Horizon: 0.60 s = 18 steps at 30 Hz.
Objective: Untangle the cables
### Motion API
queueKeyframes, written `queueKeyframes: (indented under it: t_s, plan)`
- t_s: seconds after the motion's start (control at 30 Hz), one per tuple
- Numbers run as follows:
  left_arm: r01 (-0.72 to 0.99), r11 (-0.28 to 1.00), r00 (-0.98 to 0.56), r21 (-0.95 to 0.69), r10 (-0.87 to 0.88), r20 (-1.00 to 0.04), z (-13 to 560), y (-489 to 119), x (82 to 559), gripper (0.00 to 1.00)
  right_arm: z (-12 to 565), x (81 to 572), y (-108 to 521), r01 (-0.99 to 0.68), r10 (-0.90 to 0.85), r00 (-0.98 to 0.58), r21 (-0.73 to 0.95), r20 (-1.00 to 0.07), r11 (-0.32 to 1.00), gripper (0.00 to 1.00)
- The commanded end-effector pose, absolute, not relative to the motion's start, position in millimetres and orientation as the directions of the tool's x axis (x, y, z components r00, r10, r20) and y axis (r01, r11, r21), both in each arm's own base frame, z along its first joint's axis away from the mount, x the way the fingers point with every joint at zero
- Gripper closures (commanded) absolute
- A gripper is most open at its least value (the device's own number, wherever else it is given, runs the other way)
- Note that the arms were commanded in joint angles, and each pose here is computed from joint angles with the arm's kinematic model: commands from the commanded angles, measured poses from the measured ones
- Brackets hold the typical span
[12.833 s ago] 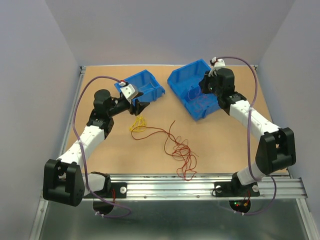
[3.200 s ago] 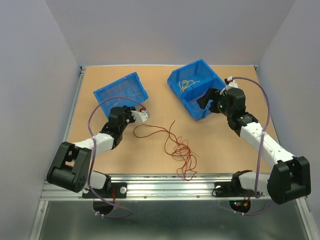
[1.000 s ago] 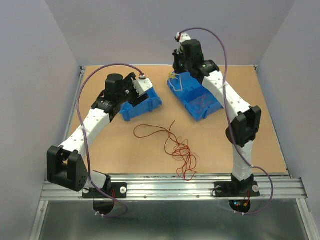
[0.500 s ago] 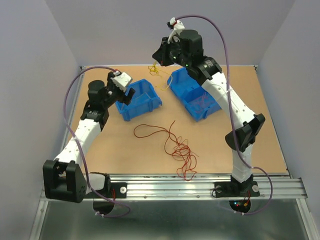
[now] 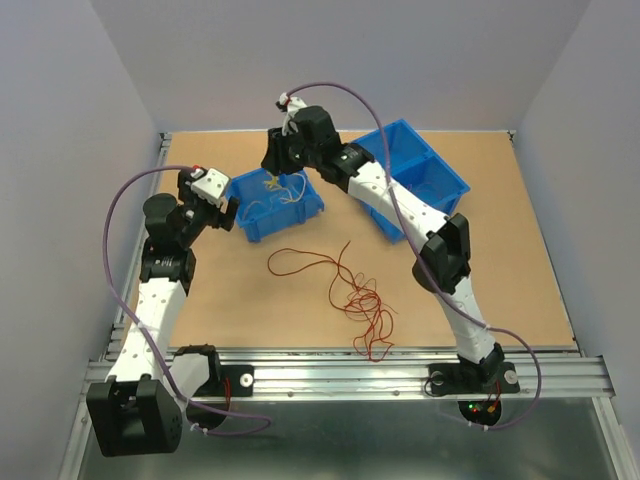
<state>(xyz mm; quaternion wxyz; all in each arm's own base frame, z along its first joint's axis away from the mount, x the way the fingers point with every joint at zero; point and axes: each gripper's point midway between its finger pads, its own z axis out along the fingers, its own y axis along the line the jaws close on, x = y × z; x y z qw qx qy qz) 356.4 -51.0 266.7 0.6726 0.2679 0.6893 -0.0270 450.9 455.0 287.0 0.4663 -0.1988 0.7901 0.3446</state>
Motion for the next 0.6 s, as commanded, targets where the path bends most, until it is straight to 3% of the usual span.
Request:
queueKeyframes:
  t_s: [0.0, 0.1, 0.23, 0.43, 0.5, 0.57]
  plan:
    - [0.404, 0.837, 0.094, 0.368, 0.362, -0.927, 275.4, -51.1, 349.9, 0.11, 313.5, 435.8, 483.2, -0.691, 0.043, -0.415, 0.346, -0.909, 0.635, 0.46]
    - [0.447, 0.806, 0.120, 0.387, 0.375, -0.919, 277.1, -59.0, 345.8, 0.12, 309.9, 429.4, 469.0, -0.670, 0.021, -0.416, 0.322, -0.909, 0.669, 0.34]
    - [0.512, 0.772, 0.143, 0.376, 0.355, -0.924, 280.6, -73.2, 339.5, 0.11, 338.6, 417.6, 434.8, -0.630, 0.037, -0.370, 0.281, -0.928, 0.724, 0.26]
    - [0.645, 0.672, 0.115, 0.363, 0.385, -0.916, 258.1, -128.9, 333.2, 0.11, 311.9, 385.9, 351.5, -0.464, 0.004, -0.395, 0.203, -0.919, 0.862, 0.24]
    - [0.691, 0.613, 0.132, 0.383, 0.415, -0.900, 247.2, -165.8, 324.0, 0.11, 267.8, 378.7, 312.8, -0.336, -0.015, -0.438, 0.148, -0.899, 0.930, 0.23]
    - [0.755, 0.521, 0.182, 0.397, 0.415, -0.892, 245.4, -199.1, 309.5, 0.11, 277.4, 369.7, 275.8, -0.239, 0.051, -0.387, 0.153, -0.921, 0.959, 0.23]
